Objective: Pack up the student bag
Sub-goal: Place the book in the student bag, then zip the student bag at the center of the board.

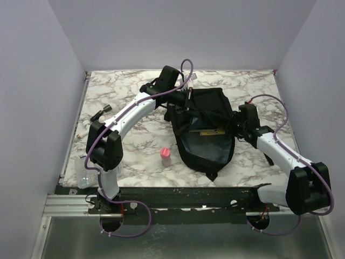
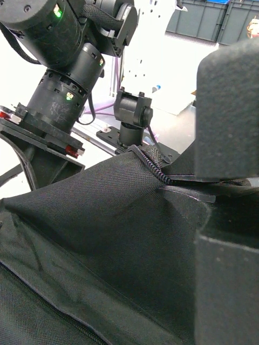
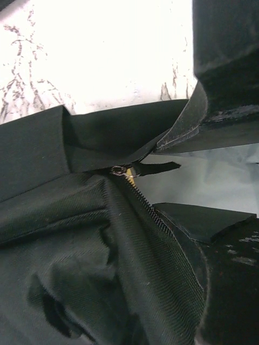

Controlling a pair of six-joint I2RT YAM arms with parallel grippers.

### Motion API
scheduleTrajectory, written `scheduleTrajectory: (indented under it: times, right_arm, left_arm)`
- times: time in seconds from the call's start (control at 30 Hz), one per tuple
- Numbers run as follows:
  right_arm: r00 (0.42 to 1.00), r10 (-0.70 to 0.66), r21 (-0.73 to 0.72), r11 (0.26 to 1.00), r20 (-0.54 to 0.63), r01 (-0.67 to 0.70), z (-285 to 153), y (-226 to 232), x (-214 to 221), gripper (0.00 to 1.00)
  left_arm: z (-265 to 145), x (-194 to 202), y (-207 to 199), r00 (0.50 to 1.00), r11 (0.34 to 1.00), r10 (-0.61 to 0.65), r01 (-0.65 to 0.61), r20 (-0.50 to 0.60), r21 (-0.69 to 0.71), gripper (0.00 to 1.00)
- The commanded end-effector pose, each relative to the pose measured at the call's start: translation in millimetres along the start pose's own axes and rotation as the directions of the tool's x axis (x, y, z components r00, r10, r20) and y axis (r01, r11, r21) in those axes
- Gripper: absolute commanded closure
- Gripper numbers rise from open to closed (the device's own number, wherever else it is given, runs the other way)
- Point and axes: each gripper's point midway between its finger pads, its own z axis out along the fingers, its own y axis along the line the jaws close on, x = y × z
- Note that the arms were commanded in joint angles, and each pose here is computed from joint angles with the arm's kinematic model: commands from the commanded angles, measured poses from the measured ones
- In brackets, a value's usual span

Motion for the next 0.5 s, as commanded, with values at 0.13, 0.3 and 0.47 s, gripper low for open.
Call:
scheduleTrajectory:
  times: [0.13, 0.3, 0.47]
  right_arm:
    - [0.999, 0.014, -0.06, 0.998, 0.047, -0.011, 17, 23, -25, 0.52]
    - [1.0, 0.012, -0.027, 1.0, 0.028, -0.011, 38, 19, -22, 0.53]
    - [0.998, -0.043, 0.056, 0.998, 0.04, 0.04, 51, 7, -30, 0.59]
  left_arm:
    - [-14, -47, 15, 0.995, 0.999, -0.017, 0.022, 0.096, -0.05, 1.0]
    - [-26, -63, 10, 0.993, 0.997, 0.028, -0.02, 0.117, -0.072, 1.0]
    - [-35, -61, 10, 0.991, 0.994, 0.062, -0.051, 0.117, -0.094, 1.0]
